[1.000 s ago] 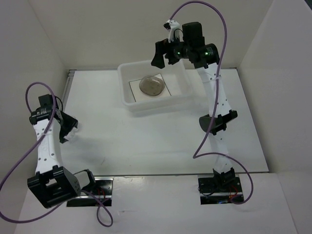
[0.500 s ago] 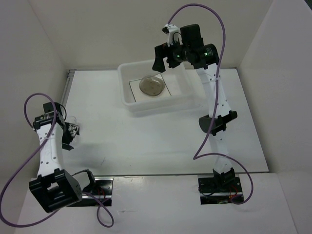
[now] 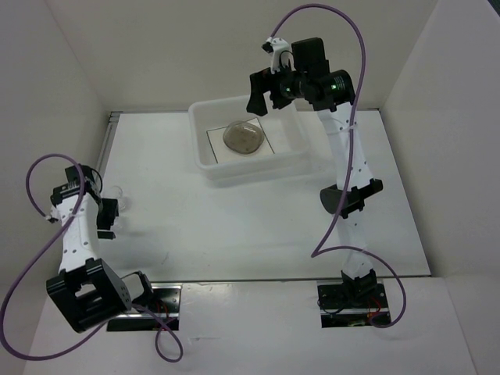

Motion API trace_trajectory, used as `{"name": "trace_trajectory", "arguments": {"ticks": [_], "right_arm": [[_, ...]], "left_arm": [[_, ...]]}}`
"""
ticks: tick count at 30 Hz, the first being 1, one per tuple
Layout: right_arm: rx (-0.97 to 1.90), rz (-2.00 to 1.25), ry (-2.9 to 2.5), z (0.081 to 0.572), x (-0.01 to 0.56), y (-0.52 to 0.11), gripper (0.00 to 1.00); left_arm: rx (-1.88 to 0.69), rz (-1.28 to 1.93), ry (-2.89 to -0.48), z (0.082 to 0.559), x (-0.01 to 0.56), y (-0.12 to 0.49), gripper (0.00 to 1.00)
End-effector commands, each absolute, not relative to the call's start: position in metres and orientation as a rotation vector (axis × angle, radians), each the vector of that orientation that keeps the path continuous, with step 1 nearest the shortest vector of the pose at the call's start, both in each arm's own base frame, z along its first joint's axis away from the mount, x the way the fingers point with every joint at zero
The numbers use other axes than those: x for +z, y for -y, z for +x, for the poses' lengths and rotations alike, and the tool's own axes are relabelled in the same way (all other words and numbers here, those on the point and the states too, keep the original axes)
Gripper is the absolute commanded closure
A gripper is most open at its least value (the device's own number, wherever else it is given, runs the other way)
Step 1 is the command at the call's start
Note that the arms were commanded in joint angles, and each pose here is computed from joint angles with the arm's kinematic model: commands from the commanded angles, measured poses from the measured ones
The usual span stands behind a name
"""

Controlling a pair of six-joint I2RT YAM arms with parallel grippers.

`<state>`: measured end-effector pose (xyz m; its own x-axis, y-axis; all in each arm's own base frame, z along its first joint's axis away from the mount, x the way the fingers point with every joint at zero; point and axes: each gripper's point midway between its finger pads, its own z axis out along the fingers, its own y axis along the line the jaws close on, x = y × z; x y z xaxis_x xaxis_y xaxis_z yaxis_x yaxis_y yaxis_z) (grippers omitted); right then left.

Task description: Place the mixed dishes into the plastic bin

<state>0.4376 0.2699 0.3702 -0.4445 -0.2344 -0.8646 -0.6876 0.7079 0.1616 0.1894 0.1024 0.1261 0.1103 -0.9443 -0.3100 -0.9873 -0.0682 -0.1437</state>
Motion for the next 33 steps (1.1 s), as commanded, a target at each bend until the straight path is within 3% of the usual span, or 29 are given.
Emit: {"name": "trace_trajectory", "arguments": {"ticks": [1,22,33], "right_arm": [[0.621,-0.711,-1.962,0.417,0.398,-0.262,0.00],[0.587,-0.687,-1.991,0.418,0.395,-0.253,0.00],[0.577,-0.670,-2.015,0.424,0.388,-0.245,0.00]], "left_arm": [[0.195,-2.157,-1.841,0.191,0.114,-0.106,0.26],[0.304,-2.292,-1.705,0.199,0.103,-0.138,0.26],[0.232,-2.367,-1.673,0.210,0.082,-0.147,0.28]]}}
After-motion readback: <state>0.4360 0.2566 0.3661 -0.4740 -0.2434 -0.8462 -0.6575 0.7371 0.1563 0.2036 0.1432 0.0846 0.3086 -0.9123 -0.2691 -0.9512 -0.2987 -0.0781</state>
